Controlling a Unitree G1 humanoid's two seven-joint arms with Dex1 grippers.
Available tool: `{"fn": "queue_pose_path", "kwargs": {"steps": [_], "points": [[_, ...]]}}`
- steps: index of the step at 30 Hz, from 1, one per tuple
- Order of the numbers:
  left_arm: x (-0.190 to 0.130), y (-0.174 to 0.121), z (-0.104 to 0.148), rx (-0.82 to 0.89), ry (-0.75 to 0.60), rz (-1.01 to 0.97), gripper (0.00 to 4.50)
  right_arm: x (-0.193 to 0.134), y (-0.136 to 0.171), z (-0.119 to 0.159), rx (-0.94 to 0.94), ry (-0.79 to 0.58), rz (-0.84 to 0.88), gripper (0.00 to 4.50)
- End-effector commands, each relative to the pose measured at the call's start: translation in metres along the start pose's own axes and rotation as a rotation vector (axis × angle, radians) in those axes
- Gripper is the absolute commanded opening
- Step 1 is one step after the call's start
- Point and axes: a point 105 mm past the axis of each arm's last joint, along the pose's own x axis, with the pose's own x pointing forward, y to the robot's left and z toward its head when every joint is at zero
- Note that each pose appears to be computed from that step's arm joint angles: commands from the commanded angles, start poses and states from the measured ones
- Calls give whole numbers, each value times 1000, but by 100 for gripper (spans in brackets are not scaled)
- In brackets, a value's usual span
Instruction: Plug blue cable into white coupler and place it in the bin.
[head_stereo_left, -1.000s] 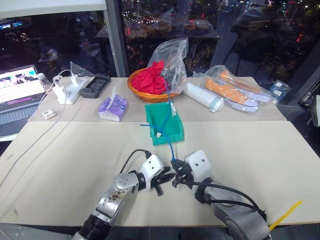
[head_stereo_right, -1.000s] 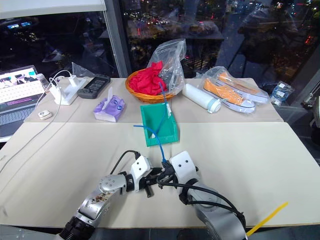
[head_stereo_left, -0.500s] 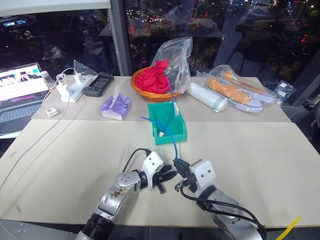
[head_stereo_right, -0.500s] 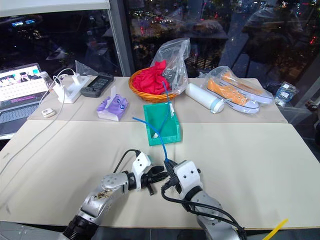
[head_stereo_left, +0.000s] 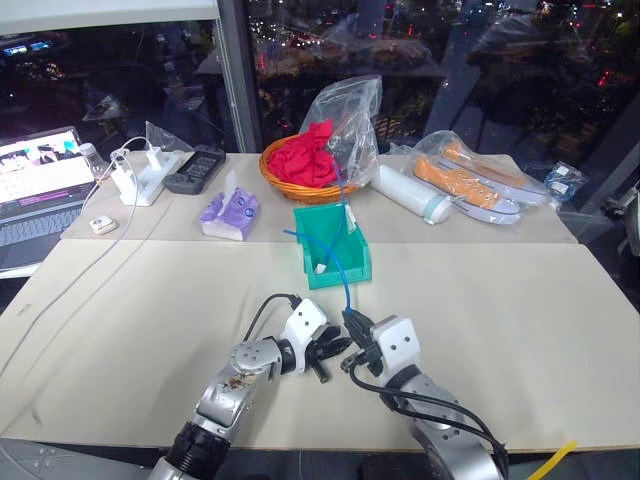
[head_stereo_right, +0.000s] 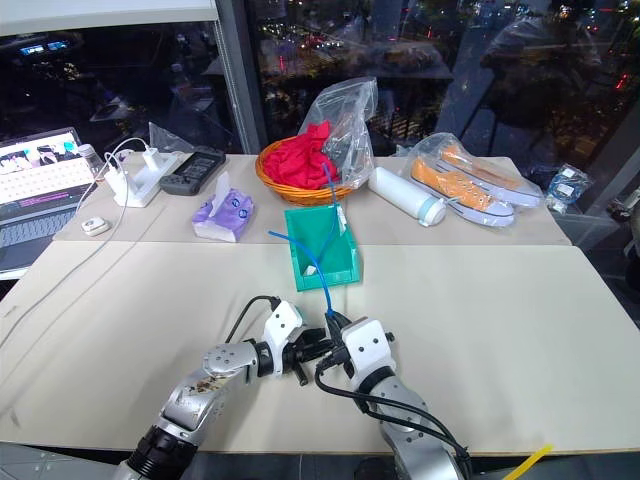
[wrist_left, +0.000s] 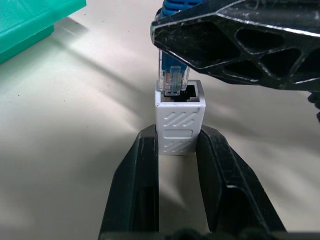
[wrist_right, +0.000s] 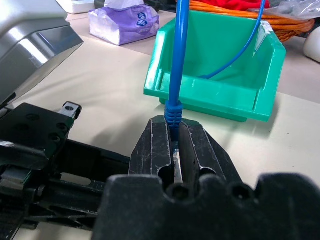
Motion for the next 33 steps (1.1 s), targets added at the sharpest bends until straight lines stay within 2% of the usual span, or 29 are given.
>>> {"fn": "queue_pose_path", "kwargs": {"steps": [1, 8, 13, 17, 24, 33], "points": [[-2, -6, 42, 137, -146, -21, 60, -32, 8, -82, 98, 399, 51, 0], [-1, -7, 40, 141, -148, -24, 60, -51, 8, -85, 127, 449, 50, 0], [1, -8, 40, 149, -147, -31, 60, -41, 1, -70, 202, 374, -5, 0], [1, -8, 40, 149, -147, -31, 60, -37, 7, -69, 169, 375, 23, 0], [0, -4, 40, 153, -144, -19, 60, -39, 20, -81, 105, 433, 89, 0], [-1, -2, 39, 154, -143, -9, 60, -57, 19, -113, 82, 616, 120, 0]]}}
